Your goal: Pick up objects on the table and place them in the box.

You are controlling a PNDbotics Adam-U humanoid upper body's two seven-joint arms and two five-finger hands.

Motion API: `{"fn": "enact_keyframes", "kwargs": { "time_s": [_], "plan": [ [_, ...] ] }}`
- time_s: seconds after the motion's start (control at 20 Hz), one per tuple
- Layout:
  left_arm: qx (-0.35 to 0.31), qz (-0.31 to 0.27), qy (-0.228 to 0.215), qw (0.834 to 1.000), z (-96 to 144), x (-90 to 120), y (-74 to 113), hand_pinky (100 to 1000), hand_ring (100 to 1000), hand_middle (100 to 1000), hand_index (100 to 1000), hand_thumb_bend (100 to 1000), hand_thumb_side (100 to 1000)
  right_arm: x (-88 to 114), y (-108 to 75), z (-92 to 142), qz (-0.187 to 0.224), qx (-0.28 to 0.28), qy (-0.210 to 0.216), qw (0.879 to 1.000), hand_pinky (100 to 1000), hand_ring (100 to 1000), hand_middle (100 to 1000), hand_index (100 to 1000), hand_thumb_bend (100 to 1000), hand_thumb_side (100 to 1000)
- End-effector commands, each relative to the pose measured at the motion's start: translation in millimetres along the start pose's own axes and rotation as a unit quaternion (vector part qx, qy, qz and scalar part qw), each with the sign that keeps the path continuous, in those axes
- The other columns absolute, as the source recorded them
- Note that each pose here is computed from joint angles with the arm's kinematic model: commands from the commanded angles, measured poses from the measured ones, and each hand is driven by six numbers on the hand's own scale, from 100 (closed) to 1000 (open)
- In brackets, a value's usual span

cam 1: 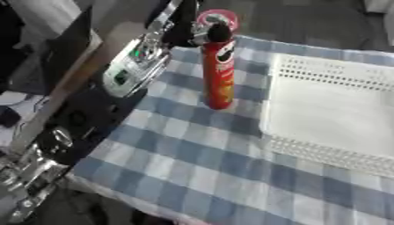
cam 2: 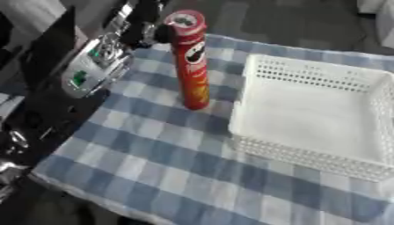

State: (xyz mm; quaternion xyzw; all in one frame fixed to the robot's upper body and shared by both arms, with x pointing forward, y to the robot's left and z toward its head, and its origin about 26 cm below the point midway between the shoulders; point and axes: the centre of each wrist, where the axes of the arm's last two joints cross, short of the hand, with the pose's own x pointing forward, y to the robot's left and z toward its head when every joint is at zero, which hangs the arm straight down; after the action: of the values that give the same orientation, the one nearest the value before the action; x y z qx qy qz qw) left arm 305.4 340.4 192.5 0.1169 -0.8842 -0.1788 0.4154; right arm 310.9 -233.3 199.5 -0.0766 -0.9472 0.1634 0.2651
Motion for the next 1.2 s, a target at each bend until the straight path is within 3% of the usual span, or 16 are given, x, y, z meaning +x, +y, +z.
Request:
{"fn": "enact_keyframes", "kwargs": {
  "time_s": [0.05, 0.4, 0.85, 1.2],
  "plan": [
    [-0.018, -0.009, -0.006, 1.0, -2.2, 2.2, 2.7, 987, 963, 1000, 1000, 1000, 595, 4.2, -0.4, -5.6, -0.002, 0.0, -0.013, 1.0, 763, 850, 890, 984, 100, 1000],
    [-0.038, -0.007, -0.006, 0.999, -2.3, -1.9, 4.2, 995, 969, 1000, 1000, 1000, 596, 3.9, 0.1, -5.5, -0.004, 0.002, -0.013, 1.0, 764, 850, 890, 985, 100, 1000],
    [-0.032, -0.034, -0.002, 0.999, -10.7, -7.7, 27.4, 997, 971, 1000, 1000, 1000, 599, 3.3, 0.5, -4.8, -0.005, 0.005, -0.011, 1.0, 764, 850, 889, 985, 100, 1000],
    [-0.032, -0.022, 0.016, 0.999, -10.2, -23.4, 34.6, 998, 969, 1000, 1000, 1000, 596, 3.0, 0.8, -4.3, -0.006, 0.006, -0.01, 1.0, 765, 850, 889, 986, 100, 1000]
  ]
}}
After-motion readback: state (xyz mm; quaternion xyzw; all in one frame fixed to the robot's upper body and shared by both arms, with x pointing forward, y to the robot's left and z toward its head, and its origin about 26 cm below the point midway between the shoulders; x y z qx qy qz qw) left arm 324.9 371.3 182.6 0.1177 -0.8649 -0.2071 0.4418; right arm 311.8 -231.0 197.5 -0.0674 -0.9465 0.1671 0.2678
